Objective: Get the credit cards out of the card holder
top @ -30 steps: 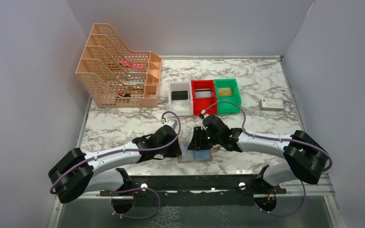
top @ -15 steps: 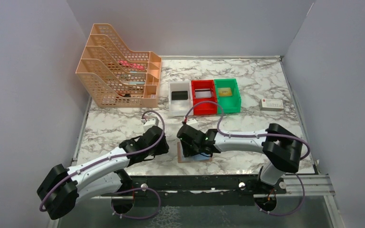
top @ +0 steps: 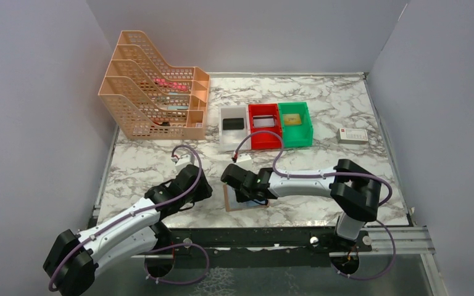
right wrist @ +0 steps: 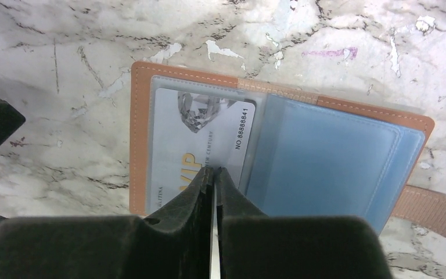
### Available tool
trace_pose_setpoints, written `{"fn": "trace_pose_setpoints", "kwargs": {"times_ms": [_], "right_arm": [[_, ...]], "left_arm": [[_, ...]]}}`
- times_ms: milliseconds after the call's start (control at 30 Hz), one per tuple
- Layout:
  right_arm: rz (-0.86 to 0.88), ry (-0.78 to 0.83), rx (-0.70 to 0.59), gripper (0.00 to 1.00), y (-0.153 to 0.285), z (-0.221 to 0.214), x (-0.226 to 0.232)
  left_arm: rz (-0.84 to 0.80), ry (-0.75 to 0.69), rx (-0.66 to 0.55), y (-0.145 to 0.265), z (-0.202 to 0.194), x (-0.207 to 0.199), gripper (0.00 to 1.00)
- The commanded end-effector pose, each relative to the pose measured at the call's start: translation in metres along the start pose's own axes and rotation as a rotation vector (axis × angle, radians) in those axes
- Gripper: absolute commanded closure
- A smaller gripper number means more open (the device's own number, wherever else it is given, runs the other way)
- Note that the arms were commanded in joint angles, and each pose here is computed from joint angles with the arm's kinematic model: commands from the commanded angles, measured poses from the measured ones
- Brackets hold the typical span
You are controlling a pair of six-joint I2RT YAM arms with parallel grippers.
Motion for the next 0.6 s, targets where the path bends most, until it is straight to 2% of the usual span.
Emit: {"fn": "trace_pose_setpoints", "kwargs": {"times_ms": [0, 200, 300, 367, 567], "right_arm": [[-0.077, 0.024, 0.042, 0.94, -0.005, -0.021, -0.018], [0.042, -0.018, -0.035, 0.95, 0.013, -0.004, -0.009], [0.155, -0.074, -0.07, 0.85, 0.024, 0.005, -0.008], [0.229, -0.11, -0.078, 0.81, 0.026, 0.008, -0.009], [0.391, -0.198, -0.052, 0.78, 0.022, 0.002, -0.011]], "left_arm": [[-0.036, -0.031, 0.004, 0.002, 0.005, -0.012, 0.5], [-0.214, -0.099, 0.057, 0.004, 0.003, -0.044, 0.5], [-0.335, -0.132, 0.112, 0.007, -0.004, -0.065, 0.49], [-0.403, -0.152, 0.155, 0.008, -0.008, -0.078, 0.45], [-0.446, -0.174, 0.302, -0.004, -0.03, -0.088, 0.44]]}}
Point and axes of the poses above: each gripper's point midway between its finger pads, its own y axis back along the fingers, its own x axis along the line the jaws close on, z = x × y, the point moved 3 cm from there along y, back along the fingers, and after that the axes turned 8 degrees about y, right-handed, at the moved point
